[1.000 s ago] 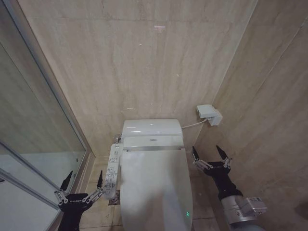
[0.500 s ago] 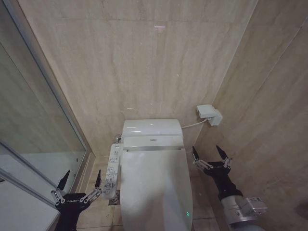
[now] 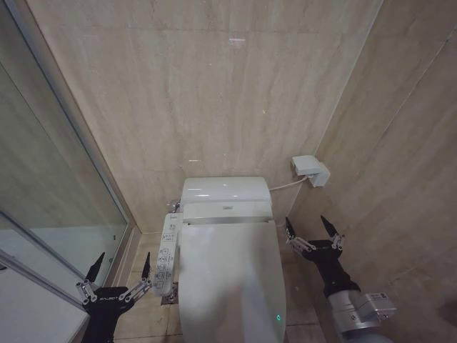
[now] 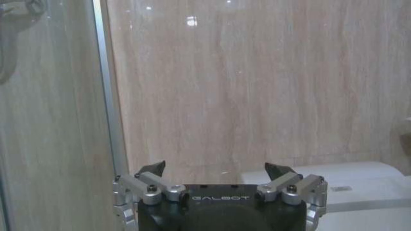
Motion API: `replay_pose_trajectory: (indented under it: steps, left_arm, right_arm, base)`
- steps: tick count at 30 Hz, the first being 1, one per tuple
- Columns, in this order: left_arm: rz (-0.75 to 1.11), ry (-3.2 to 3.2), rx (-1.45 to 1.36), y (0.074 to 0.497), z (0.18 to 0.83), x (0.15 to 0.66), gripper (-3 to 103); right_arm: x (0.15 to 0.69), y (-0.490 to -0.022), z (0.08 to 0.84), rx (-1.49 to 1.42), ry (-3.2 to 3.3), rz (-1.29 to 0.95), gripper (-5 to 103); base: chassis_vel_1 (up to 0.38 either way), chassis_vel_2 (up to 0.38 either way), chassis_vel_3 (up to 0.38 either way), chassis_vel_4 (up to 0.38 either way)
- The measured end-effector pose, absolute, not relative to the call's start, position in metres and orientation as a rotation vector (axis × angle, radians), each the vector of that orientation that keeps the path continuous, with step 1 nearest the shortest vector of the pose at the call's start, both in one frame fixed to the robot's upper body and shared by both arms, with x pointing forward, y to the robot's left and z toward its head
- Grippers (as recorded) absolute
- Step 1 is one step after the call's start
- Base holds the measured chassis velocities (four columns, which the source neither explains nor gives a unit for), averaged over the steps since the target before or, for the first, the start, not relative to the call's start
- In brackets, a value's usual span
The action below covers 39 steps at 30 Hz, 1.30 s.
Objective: Open the toilet lid, clean the toilet bowl with a toilet brush, close the toilet lid, and flush.
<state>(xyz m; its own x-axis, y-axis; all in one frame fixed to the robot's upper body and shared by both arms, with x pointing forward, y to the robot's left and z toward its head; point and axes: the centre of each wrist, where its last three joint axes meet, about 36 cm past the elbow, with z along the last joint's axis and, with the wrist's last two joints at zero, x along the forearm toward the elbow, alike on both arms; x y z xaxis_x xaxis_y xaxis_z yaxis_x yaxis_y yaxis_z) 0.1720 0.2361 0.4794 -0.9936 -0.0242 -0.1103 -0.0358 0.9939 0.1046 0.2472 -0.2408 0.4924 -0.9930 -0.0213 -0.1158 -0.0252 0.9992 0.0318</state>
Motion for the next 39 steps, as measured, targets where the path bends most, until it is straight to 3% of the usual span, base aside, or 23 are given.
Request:
replay_pose_trajectory:
  steps: [19,39]
  left_arm:
    - [0.162,3.029,-0.046,0.2361,0.4794,0.172,100]
    - [0.162,3.03,-0.046,0.2361,0.4789,0.172,100]
  right_arm:
    - [0.2472,-0.2407,0.4924,-0.035,3.025,0.05,100]
    - [0.2472,-0.2407,0.4924,-0.035,3.025,0.05,100]
  base:
    - [0.026,-0.031,-0.033,0.032]
    - [0.262,-0.264,-0.265,0.278]
